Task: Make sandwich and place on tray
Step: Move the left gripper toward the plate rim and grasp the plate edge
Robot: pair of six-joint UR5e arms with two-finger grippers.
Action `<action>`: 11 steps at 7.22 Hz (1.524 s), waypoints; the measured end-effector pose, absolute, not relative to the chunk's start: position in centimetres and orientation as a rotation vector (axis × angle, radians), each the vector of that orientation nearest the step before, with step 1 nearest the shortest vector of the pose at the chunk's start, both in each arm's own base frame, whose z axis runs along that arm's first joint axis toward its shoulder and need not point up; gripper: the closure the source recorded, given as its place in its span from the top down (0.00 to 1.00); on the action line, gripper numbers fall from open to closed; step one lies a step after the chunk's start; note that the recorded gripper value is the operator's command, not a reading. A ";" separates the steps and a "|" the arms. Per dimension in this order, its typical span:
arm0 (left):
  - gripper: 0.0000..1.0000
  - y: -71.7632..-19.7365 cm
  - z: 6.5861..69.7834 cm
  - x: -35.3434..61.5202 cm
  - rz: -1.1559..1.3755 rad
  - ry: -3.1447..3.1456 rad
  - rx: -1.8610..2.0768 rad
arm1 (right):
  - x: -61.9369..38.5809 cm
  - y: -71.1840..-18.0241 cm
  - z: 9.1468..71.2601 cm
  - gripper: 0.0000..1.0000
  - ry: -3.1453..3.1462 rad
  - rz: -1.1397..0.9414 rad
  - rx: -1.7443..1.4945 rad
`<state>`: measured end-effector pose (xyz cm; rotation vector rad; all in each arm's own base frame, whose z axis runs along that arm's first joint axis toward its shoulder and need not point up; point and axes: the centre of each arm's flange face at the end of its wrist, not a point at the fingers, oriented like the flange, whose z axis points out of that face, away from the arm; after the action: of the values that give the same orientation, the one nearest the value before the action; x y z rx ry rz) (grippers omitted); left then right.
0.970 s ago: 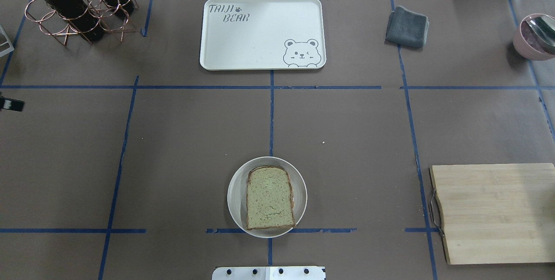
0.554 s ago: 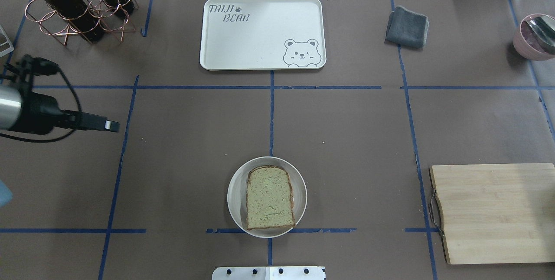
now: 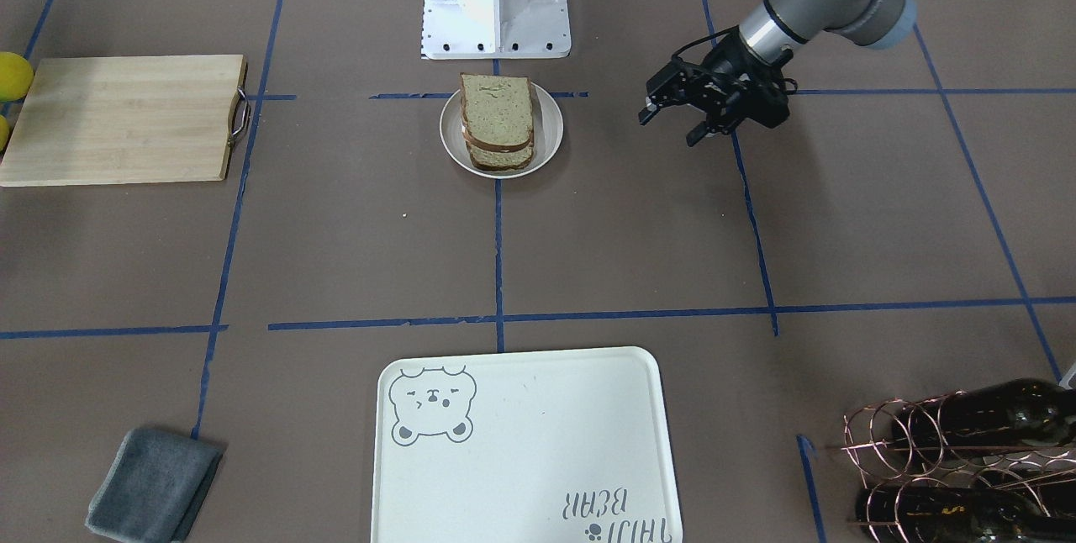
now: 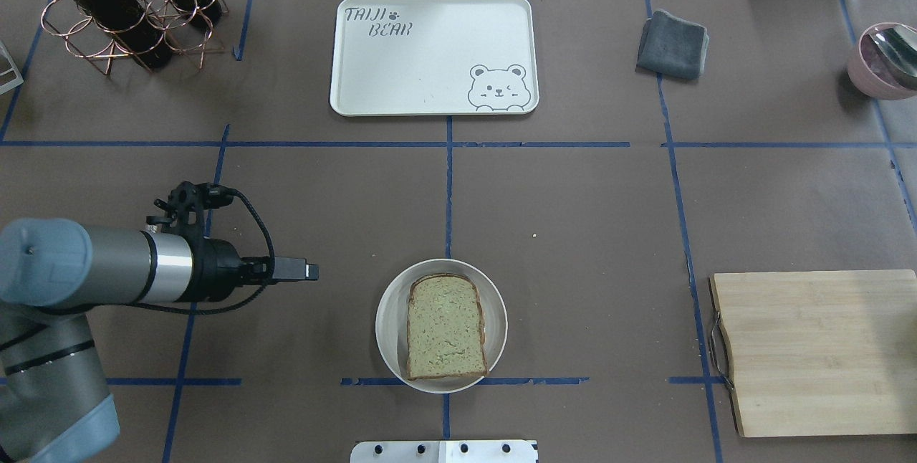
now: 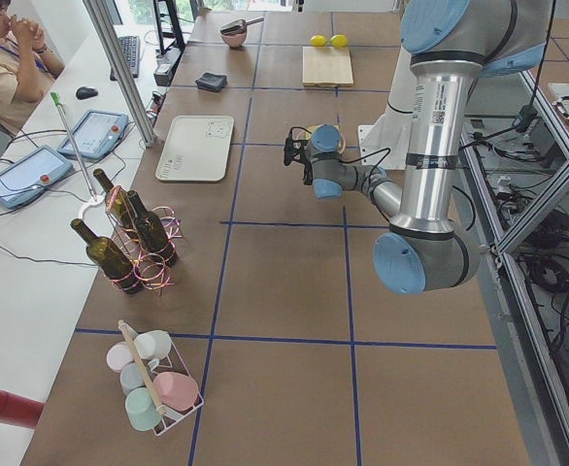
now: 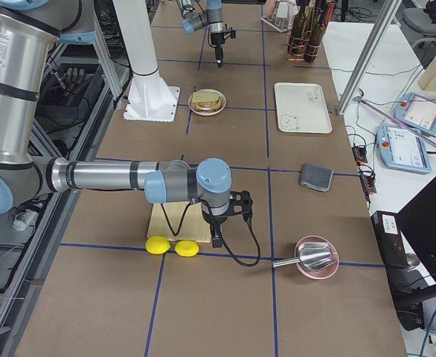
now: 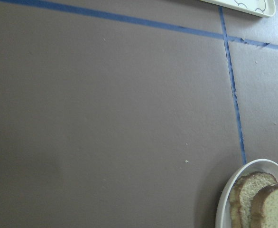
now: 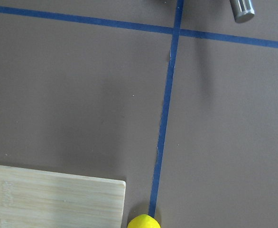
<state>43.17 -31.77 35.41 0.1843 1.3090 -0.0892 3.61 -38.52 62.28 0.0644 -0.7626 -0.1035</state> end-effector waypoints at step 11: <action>0.45 -28.3 31.6 53.6 -0.114 1.315 0.106 | 3.6 -38.5 62.5 1.00 -0.758 -0.101 0.061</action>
<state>53.56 -28.27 31.56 0.1065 1.3148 -0.1141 3.65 -38.50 62.47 0.0610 -0.7575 -0.1014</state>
